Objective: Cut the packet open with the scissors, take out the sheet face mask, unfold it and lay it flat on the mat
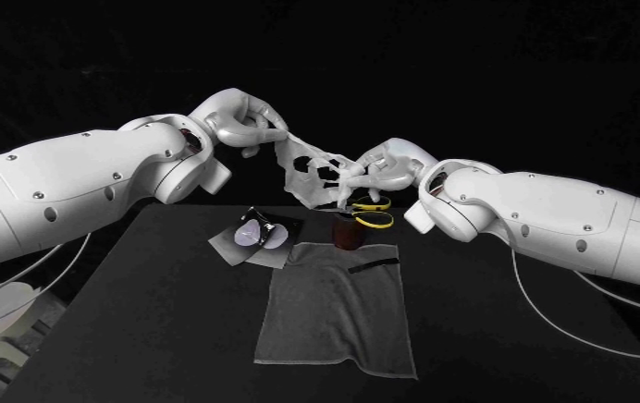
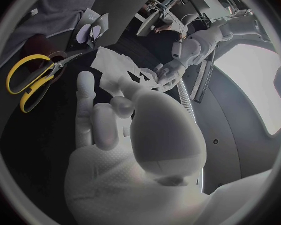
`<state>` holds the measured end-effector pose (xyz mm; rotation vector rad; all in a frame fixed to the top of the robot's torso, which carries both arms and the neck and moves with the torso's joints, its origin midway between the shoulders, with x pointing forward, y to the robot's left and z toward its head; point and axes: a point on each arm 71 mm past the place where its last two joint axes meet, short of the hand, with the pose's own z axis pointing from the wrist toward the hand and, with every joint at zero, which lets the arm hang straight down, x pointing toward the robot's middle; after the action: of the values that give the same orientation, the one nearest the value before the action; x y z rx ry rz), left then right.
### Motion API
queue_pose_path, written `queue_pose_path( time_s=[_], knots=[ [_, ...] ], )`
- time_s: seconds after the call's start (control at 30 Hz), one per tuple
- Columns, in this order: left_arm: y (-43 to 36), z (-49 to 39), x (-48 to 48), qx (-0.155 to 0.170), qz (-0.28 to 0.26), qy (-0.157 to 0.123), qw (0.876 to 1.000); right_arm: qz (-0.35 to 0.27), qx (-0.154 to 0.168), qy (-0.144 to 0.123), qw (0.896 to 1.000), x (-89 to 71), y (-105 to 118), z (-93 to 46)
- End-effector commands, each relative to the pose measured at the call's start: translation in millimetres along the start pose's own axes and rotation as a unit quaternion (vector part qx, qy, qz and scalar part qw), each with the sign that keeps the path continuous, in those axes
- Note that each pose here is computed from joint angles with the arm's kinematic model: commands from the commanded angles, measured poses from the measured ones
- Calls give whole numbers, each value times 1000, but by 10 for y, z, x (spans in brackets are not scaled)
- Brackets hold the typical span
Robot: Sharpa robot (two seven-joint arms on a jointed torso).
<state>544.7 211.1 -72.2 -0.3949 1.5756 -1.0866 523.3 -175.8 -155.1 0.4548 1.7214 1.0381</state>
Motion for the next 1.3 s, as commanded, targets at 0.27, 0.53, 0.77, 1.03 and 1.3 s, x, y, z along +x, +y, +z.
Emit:
queue_pose_path(
  time_s=[0.27, 0.53, 0.77, 1.03, 1.3],
  knots=[
    [121, -43, -56, -38, -65, -12, 997, -99, 30, 38, 994, -130, 36, -16],
    [157, -56, -49, -50, -82, -13, 995, -110, 36, 31, 993, -193, 71, -18],
    [146, -77, -24, -47, -91, -6, 995, -108, 34, 38, 993, -187, 115, -44],
    [52, -74, 94, -24, -90, 13, 996, -89, 25, 65, 994, -58, 196, -68],
    [-62, -77, 150, -8, -76, 42, 996, -74, 25, 83, 993, 92, 179, -70]
  ],
)
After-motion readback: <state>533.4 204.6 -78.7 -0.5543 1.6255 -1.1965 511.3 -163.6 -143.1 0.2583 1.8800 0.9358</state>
